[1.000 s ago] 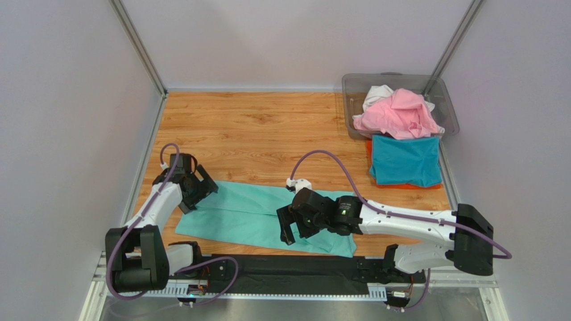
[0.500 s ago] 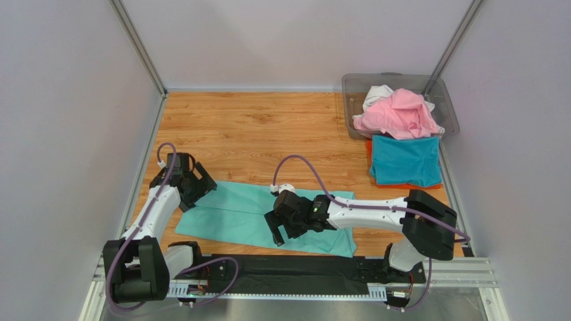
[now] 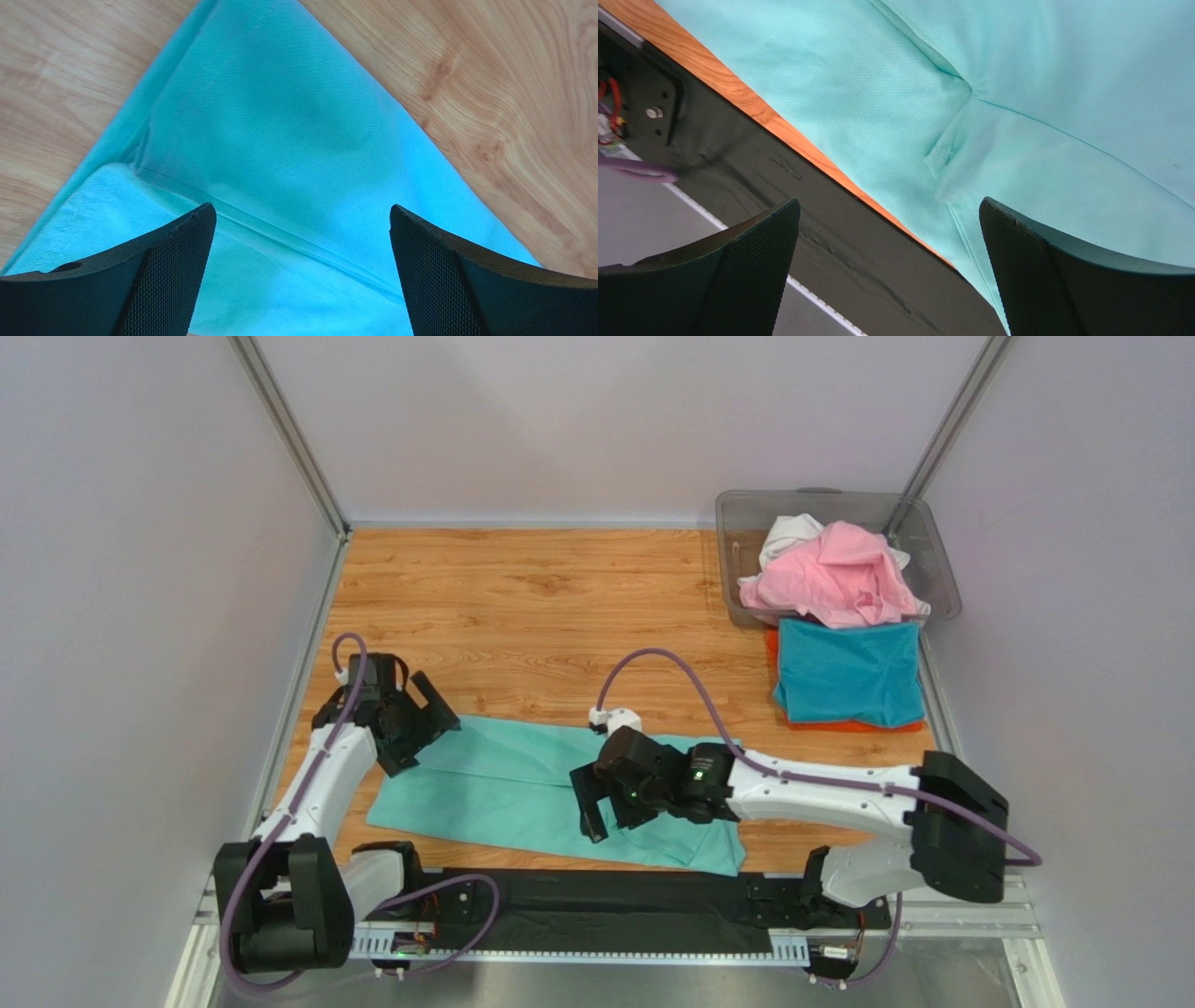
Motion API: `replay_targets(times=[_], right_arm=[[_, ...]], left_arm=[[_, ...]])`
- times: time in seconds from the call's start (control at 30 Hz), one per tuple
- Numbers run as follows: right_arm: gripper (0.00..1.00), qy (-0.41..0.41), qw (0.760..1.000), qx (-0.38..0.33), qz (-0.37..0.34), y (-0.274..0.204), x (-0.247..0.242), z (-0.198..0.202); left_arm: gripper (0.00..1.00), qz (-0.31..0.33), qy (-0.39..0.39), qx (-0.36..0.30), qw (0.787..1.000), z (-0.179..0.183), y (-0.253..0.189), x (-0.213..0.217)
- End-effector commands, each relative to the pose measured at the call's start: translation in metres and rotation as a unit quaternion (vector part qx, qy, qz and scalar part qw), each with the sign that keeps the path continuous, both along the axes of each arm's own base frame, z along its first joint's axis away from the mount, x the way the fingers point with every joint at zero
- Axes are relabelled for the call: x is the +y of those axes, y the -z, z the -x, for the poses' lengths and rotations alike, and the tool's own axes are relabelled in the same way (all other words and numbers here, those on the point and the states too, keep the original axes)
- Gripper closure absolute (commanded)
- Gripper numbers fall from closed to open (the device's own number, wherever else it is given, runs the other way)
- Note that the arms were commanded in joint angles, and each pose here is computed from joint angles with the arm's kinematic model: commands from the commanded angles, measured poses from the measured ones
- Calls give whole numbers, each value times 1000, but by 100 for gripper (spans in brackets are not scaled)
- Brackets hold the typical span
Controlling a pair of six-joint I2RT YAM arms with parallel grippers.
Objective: Fold and stack the t-shirts
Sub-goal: Fold the tshirt
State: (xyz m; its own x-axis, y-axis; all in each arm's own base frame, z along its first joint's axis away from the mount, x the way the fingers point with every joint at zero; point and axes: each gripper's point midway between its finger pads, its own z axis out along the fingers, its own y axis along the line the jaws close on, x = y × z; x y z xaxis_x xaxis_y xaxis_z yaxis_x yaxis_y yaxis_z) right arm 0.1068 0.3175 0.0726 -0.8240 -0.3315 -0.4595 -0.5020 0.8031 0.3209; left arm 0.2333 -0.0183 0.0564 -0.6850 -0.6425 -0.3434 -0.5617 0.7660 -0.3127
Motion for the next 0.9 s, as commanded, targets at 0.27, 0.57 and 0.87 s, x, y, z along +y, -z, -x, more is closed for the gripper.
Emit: replay_targets(times=[0.27, 0.57, 0.87], right_arm=[[0, 132, 990, 36, -22, -1, -75, 0], [0, 188, 975, 110, -39, 38, -88, -14], [0, 219, 971, 98, -20, 49, -99, -106]], left_arm=[[0, 30, 91, -48, 994, -13, -33, -50], [0, 24, 98, 25, 995, -5, 13, -49], [0, 35, 109, 67, 991, 11, 39, -58]])
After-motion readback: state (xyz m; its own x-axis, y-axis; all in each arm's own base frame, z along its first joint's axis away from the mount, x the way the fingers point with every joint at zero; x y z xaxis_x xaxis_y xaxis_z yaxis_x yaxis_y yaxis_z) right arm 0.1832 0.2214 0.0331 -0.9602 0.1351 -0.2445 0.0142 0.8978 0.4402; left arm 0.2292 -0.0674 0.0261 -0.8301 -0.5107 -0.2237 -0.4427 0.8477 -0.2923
